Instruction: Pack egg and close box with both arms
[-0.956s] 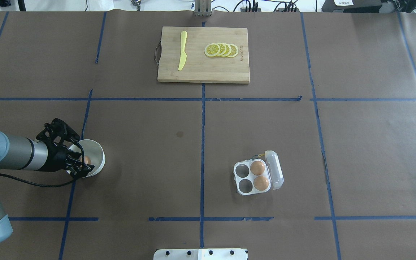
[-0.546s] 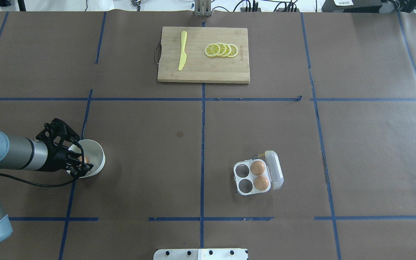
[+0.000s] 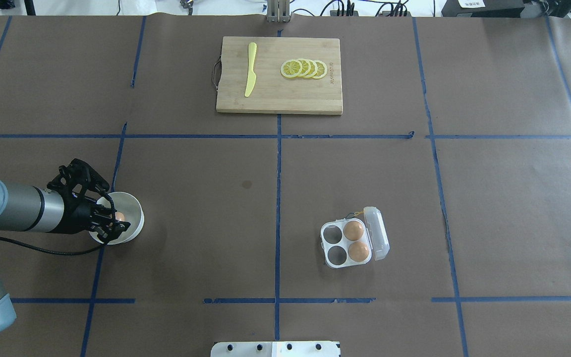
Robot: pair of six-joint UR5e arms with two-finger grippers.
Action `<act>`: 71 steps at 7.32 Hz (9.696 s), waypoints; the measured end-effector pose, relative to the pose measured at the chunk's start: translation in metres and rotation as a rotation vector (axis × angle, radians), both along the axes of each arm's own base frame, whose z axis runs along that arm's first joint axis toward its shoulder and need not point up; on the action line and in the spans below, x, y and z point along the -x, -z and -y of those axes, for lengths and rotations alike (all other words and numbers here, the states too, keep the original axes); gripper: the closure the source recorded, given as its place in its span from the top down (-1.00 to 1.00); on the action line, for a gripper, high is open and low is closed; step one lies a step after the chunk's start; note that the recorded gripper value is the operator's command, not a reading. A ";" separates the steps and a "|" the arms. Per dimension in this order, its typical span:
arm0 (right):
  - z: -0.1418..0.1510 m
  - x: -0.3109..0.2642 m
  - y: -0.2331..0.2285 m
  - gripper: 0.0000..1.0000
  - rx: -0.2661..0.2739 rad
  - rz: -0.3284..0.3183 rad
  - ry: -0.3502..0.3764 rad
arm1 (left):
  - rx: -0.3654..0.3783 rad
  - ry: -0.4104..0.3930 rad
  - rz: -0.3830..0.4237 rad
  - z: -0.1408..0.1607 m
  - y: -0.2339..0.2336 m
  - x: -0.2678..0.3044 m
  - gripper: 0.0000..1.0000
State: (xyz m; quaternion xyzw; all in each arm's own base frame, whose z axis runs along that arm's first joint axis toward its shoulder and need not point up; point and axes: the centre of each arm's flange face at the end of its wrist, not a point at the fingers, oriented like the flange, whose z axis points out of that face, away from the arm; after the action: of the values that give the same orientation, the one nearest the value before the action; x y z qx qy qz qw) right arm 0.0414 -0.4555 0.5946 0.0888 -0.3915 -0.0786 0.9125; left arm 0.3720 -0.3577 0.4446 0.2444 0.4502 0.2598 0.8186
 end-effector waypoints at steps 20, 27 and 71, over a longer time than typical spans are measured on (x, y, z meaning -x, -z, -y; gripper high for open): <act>0.000 -0.001 -0.004 1.00 0.009 -0.003 -0.003 | -0.535 0.100 -0.583 -0.087 0.268 -0.298 -0.62; 0.000 -0.001 -0.006 1.00 0.010 -0.003 -0.001 | -0.532 0.093 -0.596 -0.093 0.267 -0.301 0.98; -0.088 0.447 0.289 -0.71 0.227 0.445 -0.119 | 0.448 0.297 0.257 0.128 -0.178 0.446 1.00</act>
State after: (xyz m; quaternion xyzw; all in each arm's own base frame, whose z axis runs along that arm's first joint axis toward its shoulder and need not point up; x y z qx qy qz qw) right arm -0.4052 -0.3680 0.3056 0.0236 -0.5830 0.0414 0.8111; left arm -0.0738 -0.4858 0.6221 0.0859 0.3485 0.0603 0.9314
